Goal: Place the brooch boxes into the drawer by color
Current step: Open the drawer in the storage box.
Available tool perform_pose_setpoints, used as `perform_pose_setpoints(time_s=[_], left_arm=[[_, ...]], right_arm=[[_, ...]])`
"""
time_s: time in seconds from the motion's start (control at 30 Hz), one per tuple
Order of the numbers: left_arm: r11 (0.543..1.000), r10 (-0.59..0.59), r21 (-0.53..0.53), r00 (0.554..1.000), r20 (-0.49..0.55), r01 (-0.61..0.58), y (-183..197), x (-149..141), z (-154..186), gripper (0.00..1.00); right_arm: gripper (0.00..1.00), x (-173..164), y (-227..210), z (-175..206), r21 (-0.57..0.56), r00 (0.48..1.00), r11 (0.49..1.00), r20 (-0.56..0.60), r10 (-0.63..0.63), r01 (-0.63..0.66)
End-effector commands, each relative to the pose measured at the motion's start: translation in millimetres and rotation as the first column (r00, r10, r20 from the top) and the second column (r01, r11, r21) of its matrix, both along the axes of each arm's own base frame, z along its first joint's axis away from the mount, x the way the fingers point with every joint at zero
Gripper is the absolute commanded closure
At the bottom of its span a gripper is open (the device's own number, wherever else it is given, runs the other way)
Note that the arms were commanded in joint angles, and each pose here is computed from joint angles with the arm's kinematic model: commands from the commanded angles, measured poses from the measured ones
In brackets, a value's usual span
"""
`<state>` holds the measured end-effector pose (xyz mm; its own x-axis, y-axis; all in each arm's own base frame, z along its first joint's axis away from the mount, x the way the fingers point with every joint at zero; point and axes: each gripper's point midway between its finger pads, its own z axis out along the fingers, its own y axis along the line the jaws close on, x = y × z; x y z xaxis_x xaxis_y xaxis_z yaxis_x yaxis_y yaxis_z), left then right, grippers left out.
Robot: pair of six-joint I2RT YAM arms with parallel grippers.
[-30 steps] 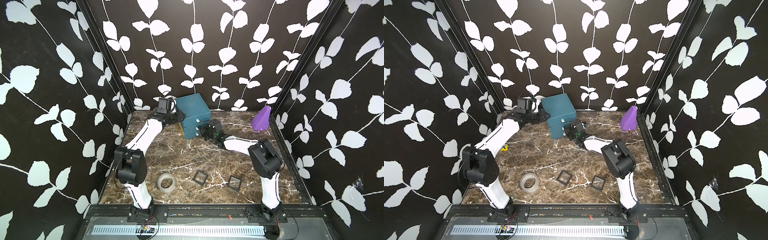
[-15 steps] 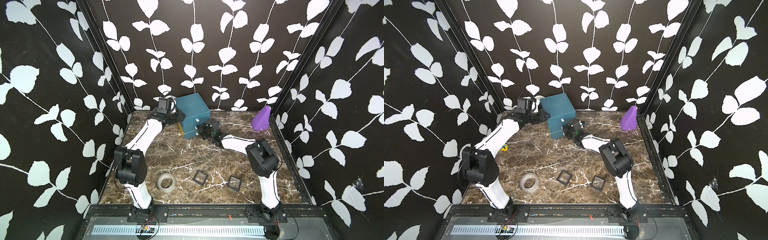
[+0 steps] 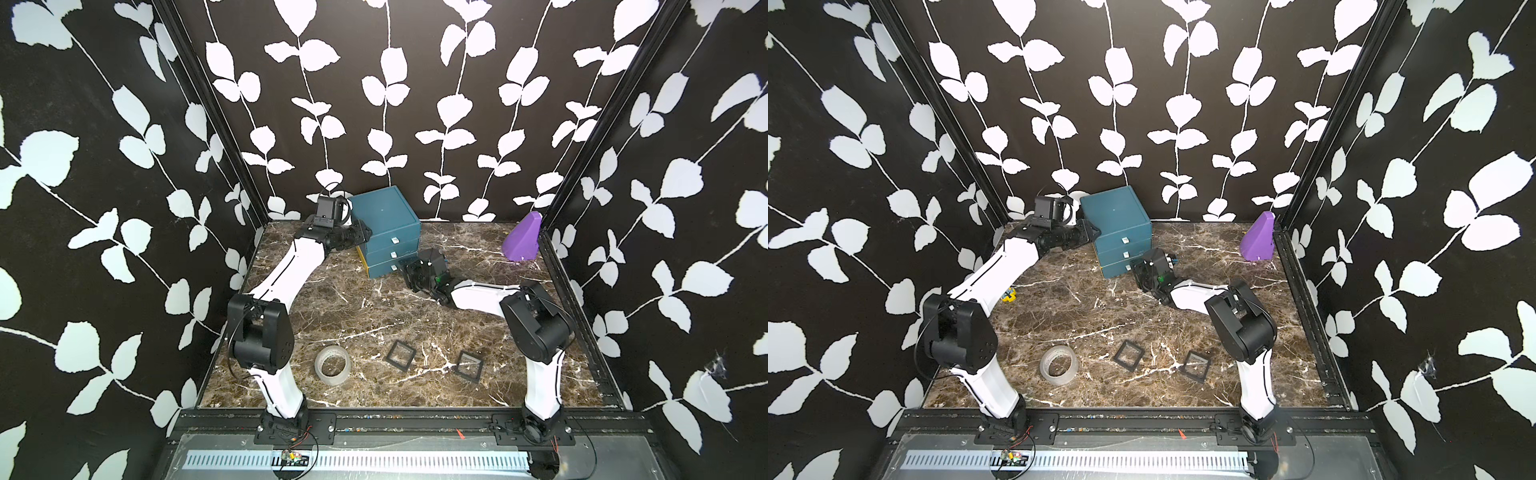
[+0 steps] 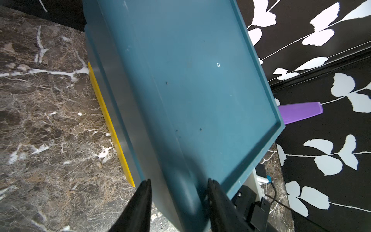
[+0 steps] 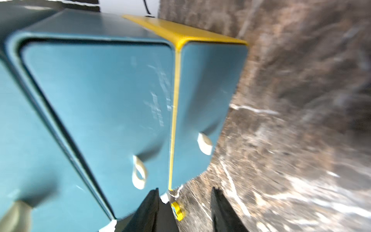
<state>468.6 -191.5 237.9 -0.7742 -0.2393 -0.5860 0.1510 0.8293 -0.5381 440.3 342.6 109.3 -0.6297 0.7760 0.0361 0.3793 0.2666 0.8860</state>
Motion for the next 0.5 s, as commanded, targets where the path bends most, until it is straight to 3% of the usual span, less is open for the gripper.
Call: perform_pose_setpoints(time_s=[0.0,0.47], left_arm=[[0.999,-0.037,0.036,0.997,-0.067,0.039,-1,-25,-7,0.57],[0.998,-0.050,0.037,0.997,-0.065,0.053,-3,-22,-5,0.56]], right_arm=[[0.54,2,6,4,0.107,1.000,0.994,0.006,-0.008,0.007],[0.63,37,14,-36,0.076,0.999,0.997,0.043,0.004,-0.007]])
